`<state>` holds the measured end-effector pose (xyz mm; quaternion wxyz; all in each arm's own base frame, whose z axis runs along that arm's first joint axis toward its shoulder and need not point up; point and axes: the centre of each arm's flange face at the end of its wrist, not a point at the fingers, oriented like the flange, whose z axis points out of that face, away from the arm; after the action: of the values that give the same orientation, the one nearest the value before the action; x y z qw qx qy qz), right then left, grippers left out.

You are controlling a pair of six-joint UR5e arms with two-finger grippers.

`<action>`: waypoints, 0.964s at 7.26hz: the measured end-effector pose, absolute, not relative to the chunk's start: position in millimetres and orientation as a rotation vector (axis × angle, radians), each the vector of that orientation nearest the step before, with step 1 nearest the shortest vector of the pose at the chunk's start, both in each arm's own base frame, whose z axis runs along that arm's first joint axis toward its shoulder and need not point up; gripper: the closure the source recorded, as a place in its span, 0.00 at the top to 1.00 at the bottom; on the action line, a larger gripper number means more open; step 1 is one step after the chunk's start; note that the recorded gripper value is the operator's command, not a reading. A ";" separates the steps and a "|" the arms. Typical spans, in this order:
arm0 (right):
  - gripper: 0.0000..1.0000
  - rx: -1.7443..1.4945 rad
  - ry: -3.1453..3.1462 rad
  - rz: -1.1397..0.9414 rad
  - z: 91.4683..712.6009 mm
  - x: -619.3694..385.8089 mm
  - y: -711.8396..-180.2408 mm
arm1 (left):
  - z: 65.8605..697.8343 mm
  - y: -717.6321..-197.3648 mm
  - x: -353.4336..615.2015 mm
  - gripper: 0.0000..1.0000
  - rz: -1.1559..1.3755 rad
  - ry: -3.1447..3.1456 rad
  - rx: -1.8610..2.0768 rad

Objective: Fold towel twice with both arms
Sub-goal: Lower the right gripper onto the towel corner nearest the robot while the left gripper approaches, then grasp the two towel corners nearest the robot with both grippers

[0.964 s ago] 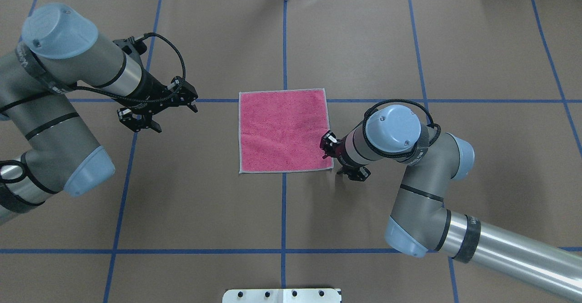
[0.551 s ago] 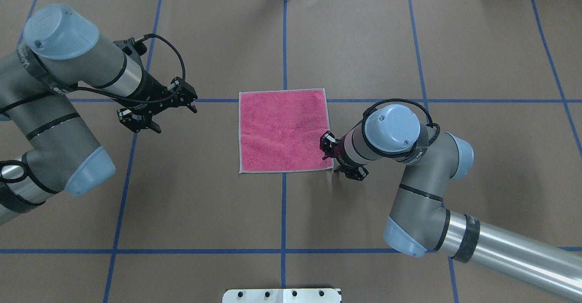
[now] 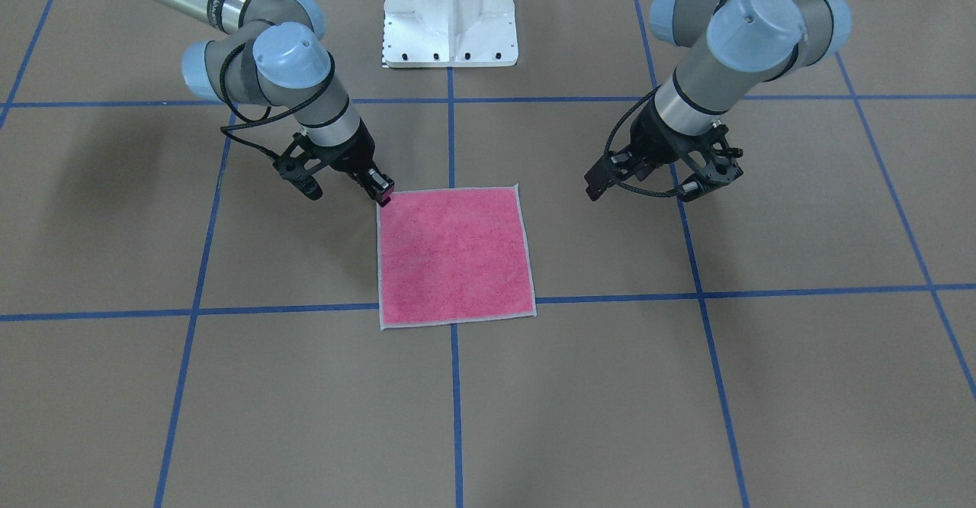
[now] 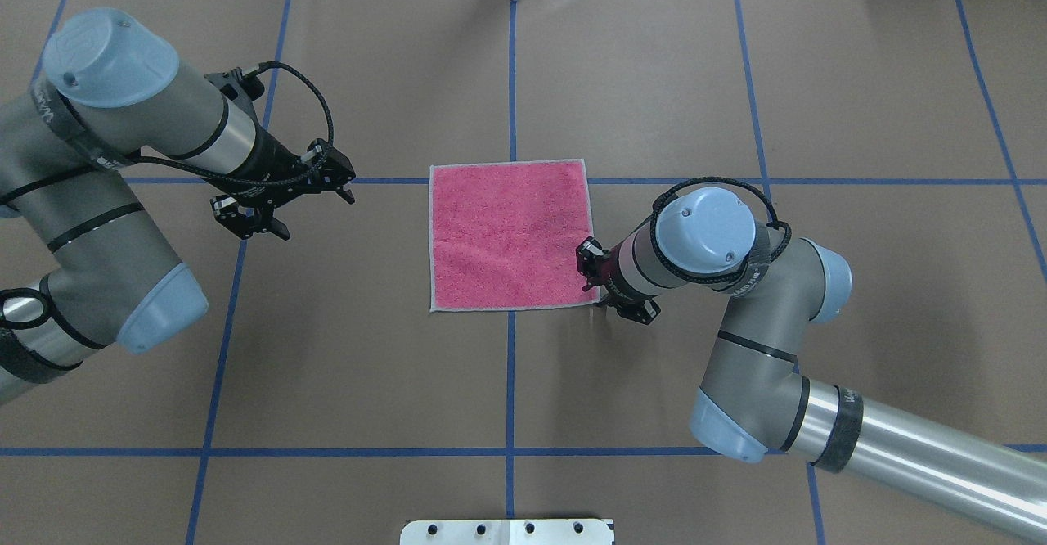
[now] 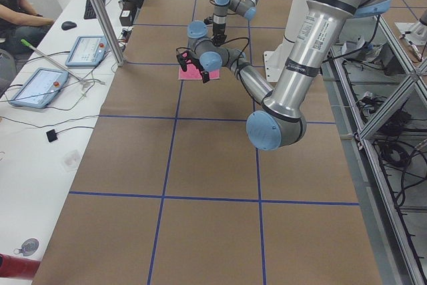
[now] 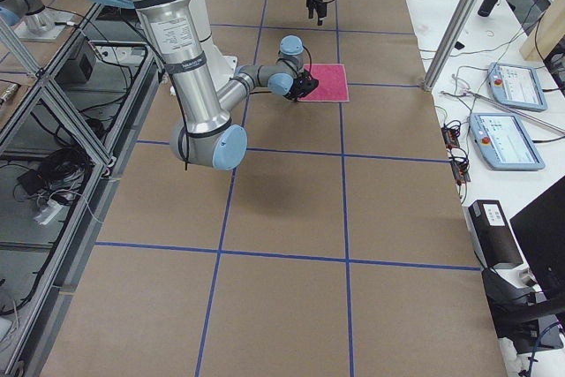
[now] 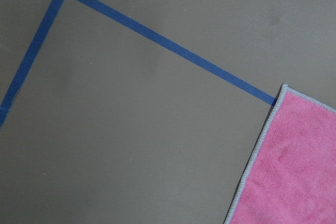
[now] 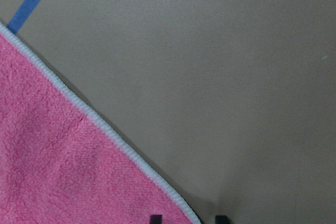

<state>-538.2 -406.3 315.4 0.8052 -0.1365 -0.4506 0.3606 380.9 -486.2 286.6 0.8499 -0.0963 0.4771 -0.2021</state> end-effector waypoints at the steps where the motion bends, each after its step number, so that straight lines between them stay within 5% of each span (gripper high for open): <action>1: 0.00 -0.292 -0.965 0.769 315.8 -538.2 -405.3 | 286.3 -486.0 381.2 1.00 -0.427 1.005 -0.204; 7: 0.00 -0.292 -1.000 0.762 303.5 -513.0 -396.2 | 272.4 -466.8 424.5 1.00 -0.470 0.986 -0.189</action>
<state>-513.0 -396.2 303.5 0.7989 -0.1359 -0.4661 0.3550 424.5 -466.8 272.4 0.8503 -0.0895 0.4681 -0.2234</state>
